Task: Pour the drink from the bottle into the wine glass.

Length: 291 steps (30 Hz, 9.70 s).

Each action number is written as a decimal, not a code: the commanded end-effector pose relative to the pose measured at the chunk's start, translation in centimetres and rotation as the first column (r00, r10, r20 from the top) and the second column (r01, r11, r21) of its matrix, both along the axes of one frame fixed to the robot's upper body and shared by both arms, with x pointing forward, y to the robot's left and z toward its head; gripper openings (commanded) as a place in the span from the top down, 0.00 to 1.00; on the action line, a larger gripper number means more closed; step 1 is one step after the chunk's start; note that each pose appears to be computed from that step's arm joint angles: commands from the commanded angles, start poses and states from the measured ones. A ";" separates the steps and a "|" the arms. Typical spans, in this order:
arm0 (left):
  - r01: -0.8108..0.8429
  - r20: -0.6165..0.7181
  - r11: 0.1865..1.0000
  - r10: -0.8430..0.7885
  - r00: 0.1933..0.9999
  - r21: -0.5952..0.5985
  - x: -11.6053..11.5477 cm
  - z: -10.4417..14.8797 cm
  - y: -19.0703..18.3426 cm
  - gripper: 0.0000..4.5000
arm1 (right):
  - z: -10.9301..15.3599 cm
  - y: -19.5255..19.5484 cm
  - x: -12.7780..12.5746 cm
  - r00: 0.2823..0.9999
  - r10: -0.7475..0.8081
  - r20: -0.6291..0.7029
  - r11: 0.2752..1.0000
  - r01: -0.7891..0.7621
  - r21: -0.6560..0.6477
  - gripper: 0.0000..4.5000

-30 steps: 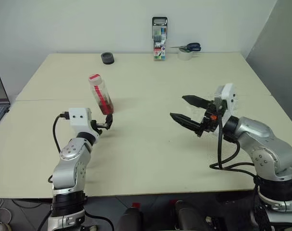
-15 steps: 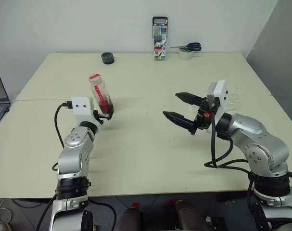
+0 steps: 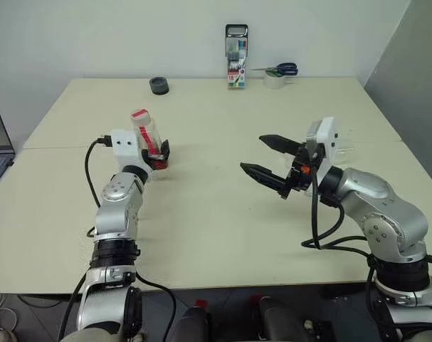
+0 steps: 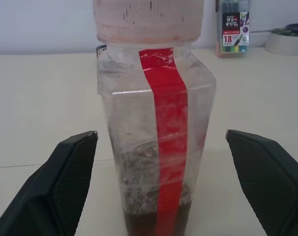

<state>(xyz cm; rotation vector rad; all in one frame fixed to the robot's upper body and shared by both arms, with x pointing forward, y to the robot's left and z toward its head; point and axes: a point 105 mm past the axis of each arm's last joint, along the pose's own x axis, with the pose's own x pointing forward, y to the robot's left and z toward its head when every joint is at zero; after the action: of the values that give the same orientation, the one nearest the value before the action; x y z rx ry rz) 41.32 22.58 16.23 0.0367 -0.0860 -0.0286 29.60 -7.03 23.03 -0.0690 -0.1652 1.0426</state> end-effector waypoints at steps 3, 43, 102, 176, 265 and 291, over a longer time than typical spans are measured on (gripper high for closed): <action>-0.018 0.085 0.999 0.015 0.996 0.031 0.8 2.5 0.6 0.00 | 1.5 0.2 -0.7 0.998 0.013 0.063 1.000 -0.013 0.012 0.00; 0.037 0.101 0.999 -0.041 0.994 0.037 1.9 2.9 0.1 0.60 | 1.4 -0.5 -0.3 0.998 -0.041 0.041 0.998 0.039 0.048 0.00; 0.943 -0.094 0.238 -0.959 0.266 0.234 -6.4 8.4 -17.2 0.60 | 5.0 4.5 1.0 0.998 0.044 0.042 0.994 -0.048 0.103 0.59; 0.982 -0.147 -0.077 -0.988 -0.052 0.172 -12.6 8.7 -18.3 0.60 | 7.2 2.9 0.4 0.844 0.528 -0.093 0.833 -0.536 -0.137 0.37; 0.968 -0.065 0.155 -0.983 0.171 0.198 -9.2 9.4 -17.5 0.60 | 6.2 1.4 -0.1 0.991 -0.085 0.105 0.992 0.075 0.097 0.01; 0.969 -0.069 0.145 -0.984 0.161 0.202 -9.3 9.4 -17.5 0.60 | 6.0 1.9 -2.7 0.996 0.069 0.048 0.993 -0.074 0.096 0.01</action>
<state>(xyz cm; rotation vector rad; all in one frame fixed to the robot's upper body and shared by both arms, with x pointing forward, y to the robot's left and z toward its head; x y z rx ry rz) 32.56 5.04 23.73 0.1543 -0.1030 -1.4340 27.95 -5.53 27.78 0.0123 -0.2028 1.0647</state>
